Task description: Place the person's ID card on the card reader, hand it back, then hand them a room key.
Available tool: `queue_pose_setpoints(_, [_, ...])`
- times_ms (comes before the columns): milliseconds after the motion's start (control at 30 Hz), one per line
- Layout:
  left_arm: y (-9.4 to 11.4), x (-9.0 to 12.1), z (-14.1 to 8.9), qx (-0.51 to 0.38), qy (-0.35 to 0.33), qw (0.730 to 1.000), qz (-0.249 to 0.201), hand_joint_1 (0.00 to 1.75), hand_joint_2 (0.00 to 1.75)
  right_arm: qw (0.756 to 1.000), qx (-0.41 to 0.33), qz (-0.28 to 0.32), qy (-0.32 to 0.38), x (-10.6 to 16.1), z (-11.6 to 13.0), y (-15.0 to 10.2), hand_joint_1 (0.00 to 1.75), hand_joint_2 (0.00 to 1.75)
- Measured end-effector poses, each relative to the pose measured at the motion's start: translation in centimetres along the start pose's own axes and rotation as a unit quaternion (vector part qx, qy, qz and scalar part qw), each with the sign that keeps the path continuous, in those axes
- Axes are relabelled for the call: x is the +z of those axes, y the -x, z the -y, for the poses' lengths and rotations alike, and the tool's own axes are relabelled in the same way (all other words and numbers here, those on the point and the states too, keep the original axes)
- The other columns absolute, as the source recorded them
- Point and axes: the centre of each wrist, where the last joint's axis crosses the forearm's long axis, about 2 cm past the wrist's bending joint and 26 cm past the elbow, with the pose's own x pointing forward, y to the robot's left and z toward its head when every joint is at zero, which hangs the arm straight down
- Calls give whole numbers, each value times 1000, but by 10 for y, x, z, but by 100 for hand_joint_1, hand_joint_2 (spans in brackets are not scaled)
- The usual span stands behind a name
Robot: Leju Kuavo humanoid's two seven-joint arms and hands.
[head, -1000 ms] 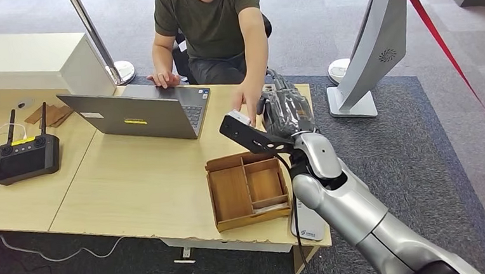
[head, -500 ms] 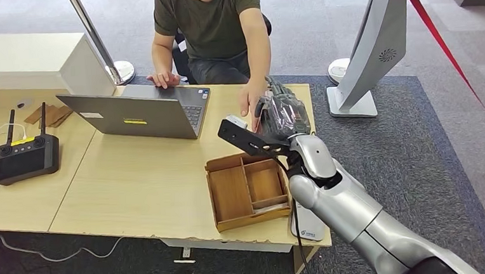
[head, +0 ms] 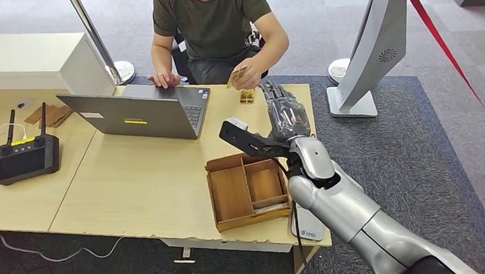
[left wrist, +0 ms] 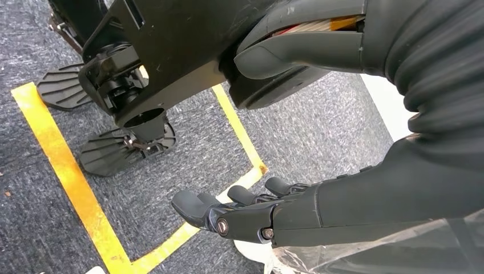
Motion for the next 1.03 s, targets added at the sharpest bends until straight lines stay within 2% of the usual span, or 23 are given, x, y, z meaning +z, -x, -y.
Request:
queue_pose_setpoints(233, [0, 0, 0, 1, 1, 1000, 0, 0, 175, 999, -31, -4, 13, -1, -1, 4, 0, 175])
queue_pose_setpoints(400, [1, 0, 0, 3, 1, 1000, -2, 0, 175, 984, -179, 8, 23, -1, 1, 18, 0, 175])
queue_pose_setpoints(467, [2, 0, -1, 3, 1, 1000, -3, 0, 175, 976, -216, 6, 27, -1, 2, 24, 0, 175])
queue_pose_setpoints(700, [2, 0, -1, 3, 0, 1000, -4, 0, 175, 968, -247, -7, 38, -1, 5, 34, 0, 175])
queue_pose_setpoints(767, [2, 0, -1, 3, 0, 1000, -4, 0, 175, 951, -302, -16, 56, 1, 5, 40, 0, 175])
queue_pose_setpoints(800, [2, 0, -1, 3, 0, 1000, -4, 0, 175, 935, -346, -23, 71, 2, 5, 45, 0, 175])
queue_pose_setpoints(933, [4, -1, -1, 5, 1, 1000, -5, 0, 175, 837, -526, -54, 142, 10, 5, 83, 0, 175])
queue_pose_setpoints(967, [5, -1, 0, 6, 1, 1000, -5, 0, 175, 822, -544, -59, 155, 12, 6, 92, 0, 175])
queue_pose_setpoints(1033, [6, -1, 0, 6, 1, 1000, -6, 0, 175, 812, -555, -66, 170, 15, 7, 102, 0, 175])
